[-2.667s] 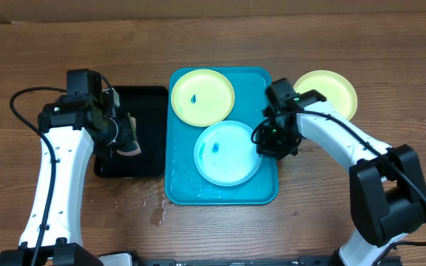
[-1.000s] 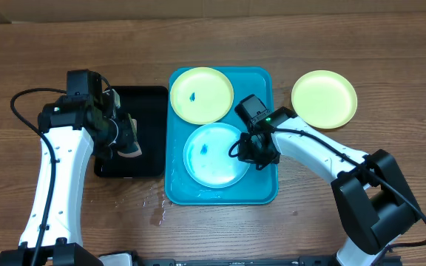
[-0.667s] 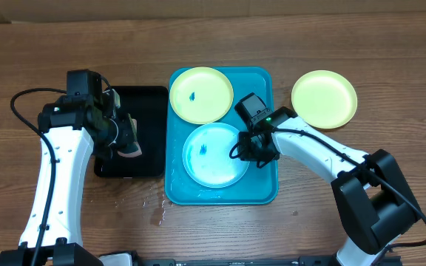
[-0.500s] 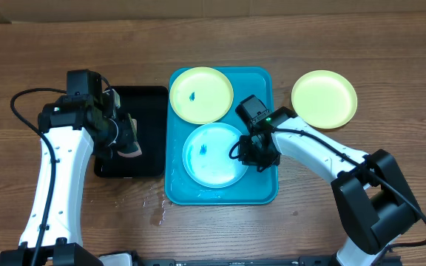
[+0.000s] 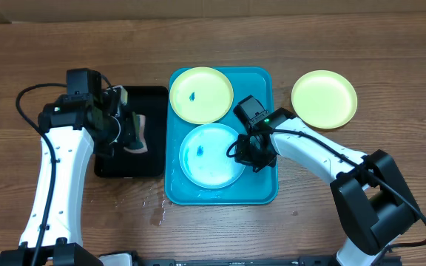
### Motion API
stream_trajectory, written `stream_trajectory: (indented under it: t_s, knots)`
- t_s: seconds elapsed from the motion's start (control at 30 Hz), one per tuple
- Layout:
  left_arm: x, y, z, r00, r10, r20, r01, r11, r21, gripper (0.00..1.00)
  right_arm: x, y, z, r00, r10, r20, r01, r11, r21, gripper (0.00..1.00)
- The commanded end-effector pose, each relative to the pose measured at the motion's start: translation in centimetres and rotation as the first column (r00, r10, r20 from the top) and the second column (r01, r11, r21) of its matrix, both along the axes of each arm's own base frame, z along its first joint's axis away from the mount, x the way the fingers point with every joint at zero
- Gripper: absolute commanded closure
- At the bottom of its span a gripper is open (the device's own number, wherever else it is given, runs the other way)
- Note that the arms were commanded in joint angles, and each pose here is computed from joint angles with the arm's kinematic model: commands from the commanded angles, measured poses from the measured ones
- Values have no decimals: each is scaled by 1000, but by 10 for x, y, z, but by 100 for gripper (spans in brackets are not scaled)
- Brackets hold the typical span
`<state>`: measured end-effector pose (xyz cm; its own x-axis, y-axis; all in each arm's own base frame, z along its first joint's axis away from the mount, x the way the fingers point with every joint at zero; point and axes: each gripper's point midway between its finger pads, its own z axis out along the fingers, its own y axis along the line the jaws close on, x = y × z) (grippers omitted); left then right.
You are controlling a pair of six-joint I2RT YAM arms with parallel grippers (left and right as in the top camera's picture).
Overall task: Clean dirty plates on tray and stack at the side
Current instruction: 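Slide the light-blue plate with the right gripper to the tray's lower center, then move the sponge with the left gripper over the light-blue plate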
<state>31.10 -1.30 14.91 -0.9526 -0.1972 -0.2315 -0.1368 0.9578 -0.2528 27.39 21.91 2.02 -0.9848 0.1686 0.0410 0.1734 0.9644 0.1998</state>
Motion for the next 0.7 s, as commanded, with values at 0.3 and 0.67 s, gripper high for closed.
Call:
stream_trajectory:
  t_s: [0.3,0.67]
  knots:
    - [-10,-98,-1,935,-352,38,354,931,-87,96,3,5,3,1000,-3,21,2,1000,21,91]
    - [-1,-138,-52,912,-406,-63,401,912,-85,96,3,5,3,1000,-3,22,2,1000,22,91]
